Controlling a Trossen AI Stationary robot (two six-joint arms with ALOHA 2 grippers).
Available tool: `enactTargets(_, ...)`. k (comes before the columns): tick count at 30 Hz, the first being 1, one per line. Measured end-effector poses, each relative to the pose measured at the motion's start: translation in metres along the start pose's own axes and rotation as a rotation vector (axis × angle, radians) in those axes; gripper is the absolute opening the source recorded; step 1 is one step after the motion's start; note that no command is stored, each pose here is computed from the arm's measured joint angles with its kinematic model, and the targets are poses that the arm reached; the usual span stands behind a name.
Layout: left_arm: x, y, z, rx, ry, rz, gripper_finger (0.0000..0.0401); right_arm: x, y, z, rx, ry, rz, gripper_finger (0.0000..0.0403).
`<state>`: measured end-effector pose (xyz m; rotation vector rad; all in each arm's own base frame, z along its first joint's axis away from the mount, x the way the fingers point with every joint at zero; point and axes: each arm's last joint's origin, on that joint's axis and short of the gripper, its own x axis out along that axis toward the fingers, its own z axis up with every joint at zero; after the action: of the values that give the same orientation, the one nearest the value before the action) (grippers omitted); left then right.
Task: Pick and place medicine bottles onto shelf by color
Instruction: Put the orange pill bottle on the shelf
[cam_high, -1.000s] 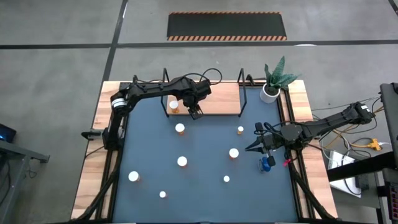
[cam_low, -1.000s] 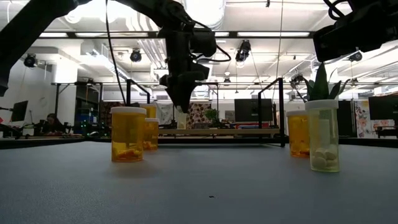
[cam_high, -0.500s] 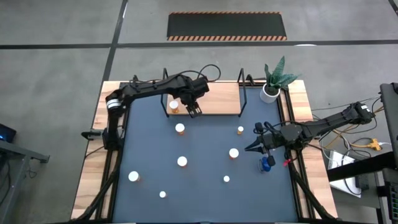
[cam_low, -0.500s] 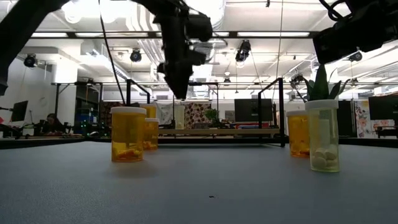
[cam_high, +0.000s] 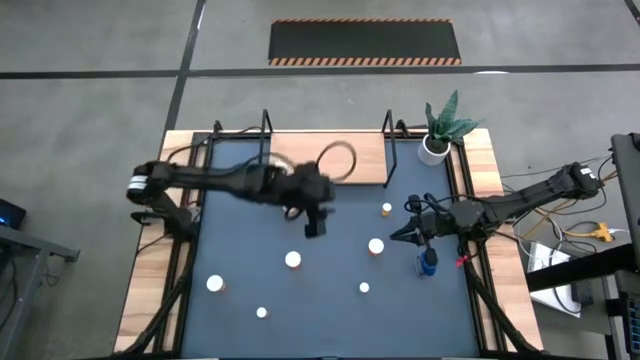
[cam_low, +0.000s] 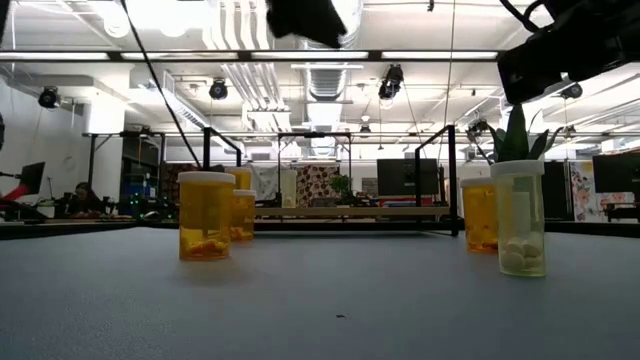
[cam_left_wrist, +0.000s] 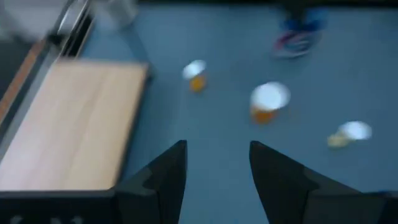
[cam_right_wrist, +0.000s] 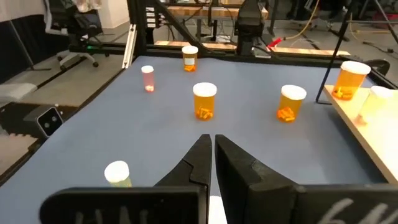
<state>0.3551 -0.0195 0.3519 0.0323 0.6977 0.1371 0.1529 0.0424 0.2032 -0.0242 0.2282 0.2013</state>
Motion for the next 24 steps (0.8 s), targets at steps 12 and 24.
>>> enactTargets(12,-0.015,-0.049,-0.043,0.184,-0.358,-0.131,0.0157,0.023,0.002,0.022,0.009,0.069,0.000,0.0013)
enactTargets(24,-0.029,-0.037,-0.076,0.279,-0.568,-0.082,0.0157,0.045,0.005,0.047,0.075,0.283,-0.013,0.0013)
